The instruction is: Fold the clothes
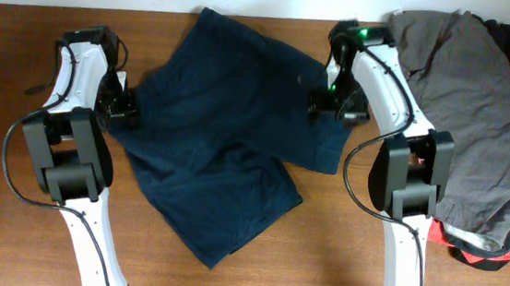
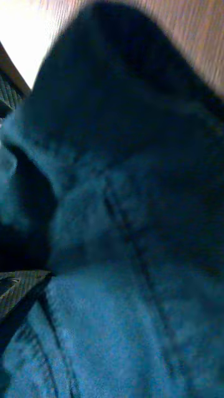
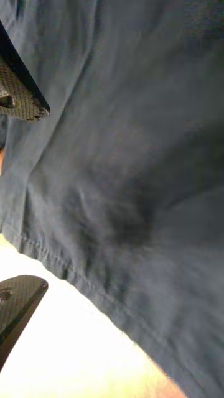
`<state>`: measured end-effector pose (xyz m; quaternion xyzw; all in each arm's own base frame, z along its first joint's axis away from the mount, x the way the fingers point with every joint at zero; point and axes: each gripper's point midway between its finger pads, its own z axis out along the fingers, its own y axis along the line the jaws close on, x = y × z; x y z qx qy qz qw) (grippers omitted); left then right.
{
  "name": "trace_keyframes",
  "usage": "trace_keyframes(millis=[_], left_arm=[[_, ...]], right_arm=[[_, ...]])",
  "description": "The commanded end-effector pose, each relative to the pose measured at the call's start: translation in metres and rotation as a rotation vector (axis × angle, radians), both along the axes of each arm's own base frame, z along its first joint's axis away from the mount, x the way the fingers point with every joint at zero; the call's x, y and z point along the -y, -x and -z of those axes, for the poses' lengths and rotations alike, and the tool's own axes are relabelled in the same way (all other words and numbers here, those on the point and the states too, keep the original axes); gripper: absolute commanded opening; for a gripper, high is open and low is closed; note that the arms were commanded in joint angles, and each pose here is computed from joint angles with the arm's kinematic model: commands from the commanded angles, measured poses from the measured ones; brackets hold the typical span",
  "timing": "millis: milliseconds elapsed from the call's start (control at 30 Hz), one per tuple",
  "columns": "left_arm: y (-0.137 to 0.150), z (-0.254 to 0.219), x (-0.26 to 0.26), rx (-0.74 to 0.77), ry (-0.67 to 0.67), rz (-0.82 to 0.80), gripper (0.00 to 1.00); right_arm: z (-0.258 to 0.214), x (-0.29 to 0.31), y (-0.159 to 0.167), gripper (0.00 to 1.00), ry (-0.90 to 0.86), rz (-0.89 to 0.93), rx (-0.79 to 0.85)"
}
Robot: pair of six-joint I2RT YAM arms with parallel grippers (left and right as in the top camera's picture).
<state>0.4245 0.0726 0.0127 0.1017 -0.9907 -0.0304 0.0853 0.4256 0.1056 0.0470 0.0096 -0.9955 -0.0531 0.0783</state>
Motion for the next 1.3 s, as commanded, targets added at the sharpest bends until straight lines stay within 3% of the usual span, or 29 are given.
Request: trace_keyframes(millis=[0,233,400,533,867,1267], left_arm=[[-0.006,-0.033,0.005,0.074,0.015,0.018,0.74],[-0.029,-0.078,0.002,0.254,-0.010,0.029,0.78],[-0.049,-0.114,0.000,0.405,-0.031,0.045,0.92],[-0.054,-0.122,0.000,0.440,-0.036,0.047,0.95],[-0.054,-0.121,0.014,0.431,-0.029,0.078,0.94],[-0.056,-0.120,0.061,0.430,-0.007,0.173,0.94]], right_arm=[[0.009,-0.004,0.010,0.83,-0.023,0.027,-0.036],[0.033,-0.009,0.014,0.83,-0.028,0.016,-0.039],[0.051,-0.005,0.009,0.83,-0.008,0.022,-0.008],[0.069,0.012,-0.003,0.83,0.096,0.064,0.061],[0.105,0.046,-0.074,0.83,0.260,0.123,0.360],[0.090,0.099,-0.170,0.84,0.210,0.299,0.736]])
